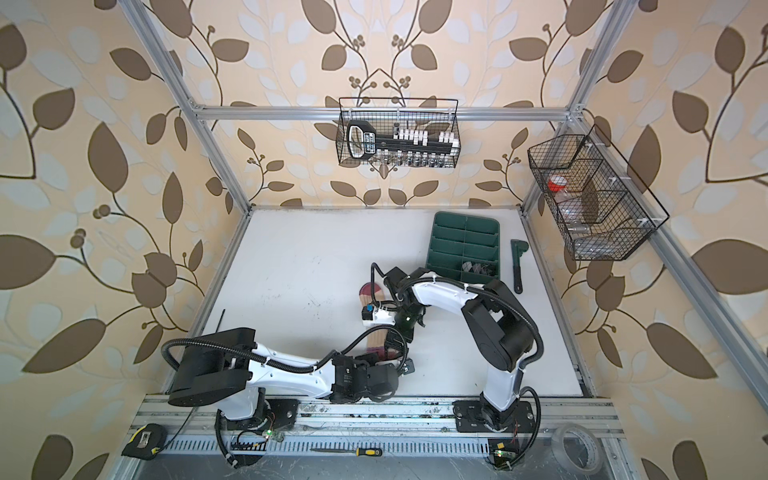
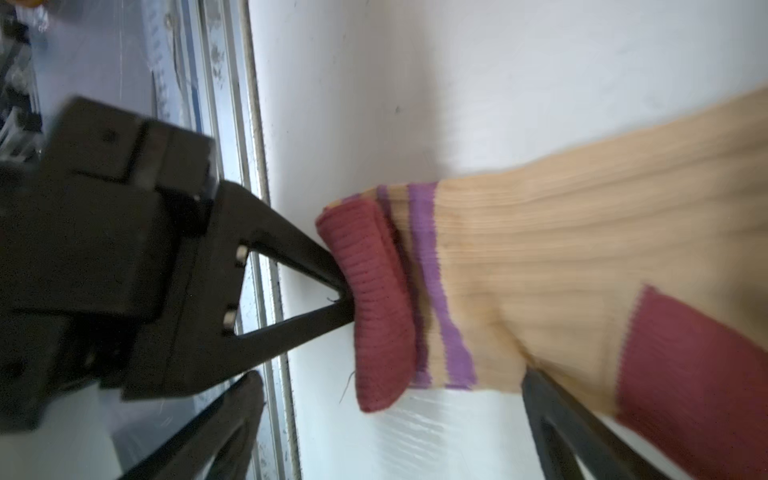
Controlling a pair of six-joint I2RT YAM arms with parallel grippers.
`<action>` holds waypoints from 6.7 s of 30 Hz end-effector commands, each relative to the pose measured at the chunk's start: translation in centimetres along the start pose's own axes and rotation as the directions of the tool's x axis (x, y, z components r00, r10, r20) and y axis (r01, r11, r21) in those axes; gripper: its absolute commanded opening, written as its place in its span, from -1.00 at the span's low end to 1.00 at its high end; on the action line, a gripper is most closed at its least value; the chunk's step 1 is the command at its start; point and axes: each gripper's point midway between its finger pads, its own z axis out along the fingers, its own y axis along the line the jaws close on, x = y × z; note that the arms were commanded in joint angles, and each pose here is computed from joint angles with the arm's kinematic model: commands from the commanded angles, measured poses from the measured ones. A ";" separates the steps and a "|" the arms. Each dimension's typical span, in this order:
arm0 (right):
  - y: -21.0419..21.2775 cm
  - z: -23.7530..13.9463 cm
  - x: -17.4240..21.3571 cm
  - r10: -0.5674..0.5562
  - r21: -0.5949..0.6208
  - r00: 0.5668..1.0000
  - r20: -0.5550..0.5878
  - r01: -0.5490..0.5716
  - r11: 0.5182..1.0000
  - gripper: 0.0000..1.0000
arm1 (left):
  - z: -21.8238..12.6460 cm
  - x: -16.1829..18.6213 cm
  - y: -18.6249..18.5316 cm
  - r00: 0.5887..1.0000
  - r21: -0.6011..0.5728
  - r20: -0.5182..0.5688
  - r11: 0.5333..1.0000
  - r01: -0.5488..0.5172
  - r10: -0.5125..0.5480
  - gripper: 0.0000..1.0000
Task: Roll the socks
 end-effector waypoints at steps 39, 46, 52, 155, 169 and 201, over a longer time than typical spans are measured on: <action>4.9 -20.8 2.9 -0.497 0.898 0.807 0.319 -0.089 0.431 0.64 | -3.1 -1.2 0.3 0.919 0.797 -0.201 0.488 0.355 -0.339 -1.00; 6.2 -14.4 2.6 -0.548 0.906 0.835 0.051 0.193 0.377 0.28 | -3.5 -1.5 1.0 0.906 0.815 -0.210 0.446 0.371 -0.368 -1.00; 7.9 -8.0 0.8 -0.634 0.882 0.764 -0.121 0.376 0.285 0.14 | -3.3 -0.9 0.8 0.904 0.818 -0.227 0.432 0.379 -0.363 -1.00; 0.4 6.6 1.3 0.059 -0.063 0.970 -0.237 -0.076 0.995 -1.00 | -9.0 2.3 5.7 0.899 -0.146 0.144 0.907 -0.395 0.414 0.69; 0.1 6.5 1.7 0.059 -0.068 0.972 -0.229 -0.076 0.995 -1.00 | -5.1 2.0 4.4 0.930 -0.137 0.074 0.927 -0.348 0.360 0.53; -1.7 2.5 2.8 0.030 0.215 0.990 -0.141 0.001 0.977 1.00 | -1.1 3.2 2.7 0.950 -0.022 -0.030 0.950 -0.312 0.312 -1.00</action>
